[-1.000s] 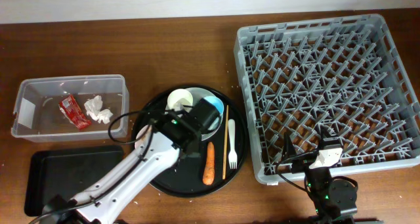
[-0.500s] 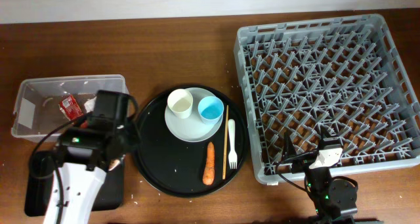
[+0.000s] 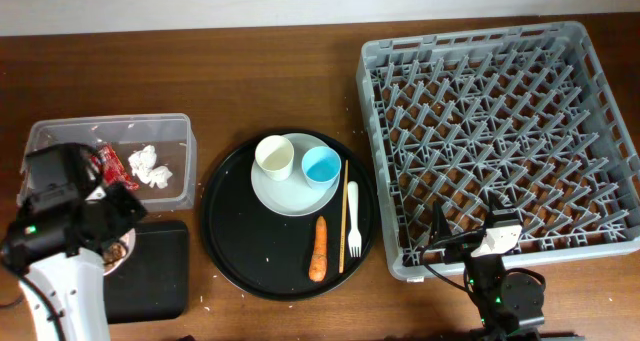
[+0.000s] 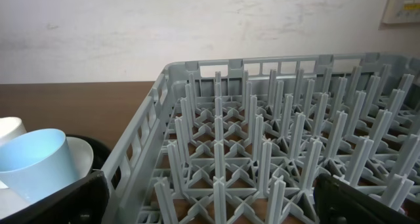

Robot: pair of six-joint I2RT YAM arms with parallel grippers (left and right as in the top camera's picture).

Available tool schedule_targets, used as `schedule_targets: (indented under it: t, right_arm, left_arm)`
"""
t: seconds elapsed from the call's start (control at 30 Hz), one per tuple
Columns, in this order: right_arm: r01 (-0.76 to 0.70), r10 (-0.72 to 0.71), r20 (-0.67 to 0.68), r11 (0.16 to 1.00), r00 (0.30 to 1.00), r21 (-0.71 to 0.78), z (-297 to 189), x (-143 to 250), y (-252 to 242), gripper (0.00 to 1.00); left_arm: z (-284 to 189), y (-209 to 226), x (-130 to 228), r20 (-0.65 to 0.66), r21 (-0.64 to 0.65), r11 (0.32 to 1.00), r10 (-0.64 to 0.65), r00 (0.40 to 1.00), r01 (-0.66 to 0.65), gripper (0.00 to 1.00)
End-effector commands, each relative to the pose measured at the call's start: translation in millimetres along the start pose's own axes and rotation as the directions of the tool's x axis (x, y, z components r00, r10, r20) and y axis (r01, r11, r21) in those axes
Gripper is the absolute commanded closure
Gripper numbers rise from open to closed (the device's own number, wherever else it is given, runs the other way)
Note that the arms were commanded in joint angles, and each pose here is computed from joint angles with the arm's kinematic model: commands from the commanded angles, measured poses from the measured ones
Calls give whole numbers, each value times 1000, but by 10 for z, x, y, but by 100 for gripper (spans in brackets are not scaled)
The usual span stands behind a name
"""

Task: Sort waste into correct bins and load items into the dishwasher rack
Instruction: 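Lift the pink bowl and carry it left toward the black tray, then tip the pink bowl to pour food scraps onto the black tray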

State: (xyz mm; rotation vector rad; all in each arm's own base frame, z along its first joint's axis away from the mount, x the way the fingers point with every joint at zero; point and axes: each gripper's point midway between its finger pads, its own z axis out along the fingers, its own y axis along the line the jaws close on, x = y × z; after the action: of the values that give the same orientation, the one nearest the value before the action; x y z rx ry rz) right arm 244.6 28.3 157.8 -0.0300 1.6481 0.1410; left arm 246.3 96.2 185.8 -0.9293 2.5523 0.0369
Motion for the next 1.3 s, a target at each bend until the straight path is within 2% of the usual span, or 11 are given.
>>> schedule_targets:
  t: [0.0, 0.2, 0.3, 0.47, 0.63, 0.77, 0.9, 0.93, 1.03, 1.13, 1.27]
  right_arm:
    - [-4, 4, -5, 1000, 1000, 0, 1, 27, 3, 1]
    - [-4, 4, -5, 1000, 1000, 0, 1, 27, 3, 1]
    - [-4, 4, -5, 1000, 1000, 0, 1, 27, 3, 1]
    - [-4, 4, -5, 1000, 1000, 0, 1, 27, 3, 1]
    - [-4, 4, -5, 1000, 1000, 0, 1, 27, 3, 1]
    - [-4, 4, -5, 1000, 1000, 0, 1, 27, 3, 1]
    - [-4, 4, -5, 1000, 1000, 0, 1, 27, 3, 1]
    - [-4, 4, -5, 1000, 1000, 0, 1, 27, 3, 1]
    - [-4, 4, -5, 1000, 1000, 0, 1, 27, 3, 1]
    - [-4, 4, -5, 1000, 1000, 0, 1, 27, 3, 1]
    - [-4, 4, -5, 1000, 1000, 0, 1, 27, 3, 1]
  left_arm:
    - [107, 89, 8, -15, 75, 996, -46, 999, 47, 100]
    - [309, 285, -24, -28, 236, 951, -199, 980, 200, 100]
    - [413, 401, 0, -26, 285, 927, -248, 968, 245, 100]
    - [579, 392, 55, -20, 445, 849, -307, 952, 283, 100]
    - [506, 396, 49, 16, 554, 798, -296, 955, 238, 100]
    - [313, 425, -24, 72, 671, 716, -322, 944, 193, 100]
    - [264, 489, 18, 75, 686, 700, -340, 937, 199, 100]
    - [199, 446, 1, 104, 717, 680, -322, 941, 154, 100]
    - [129, 401, -18, 106, 753, 643, -331, 938, 142, 100]
    - [272, 508, 77, 69, 677, 708, -332, 941, 200, 100]
    - [241, 464, 99, 53, 697, 687, -336, 940, 206, 100]
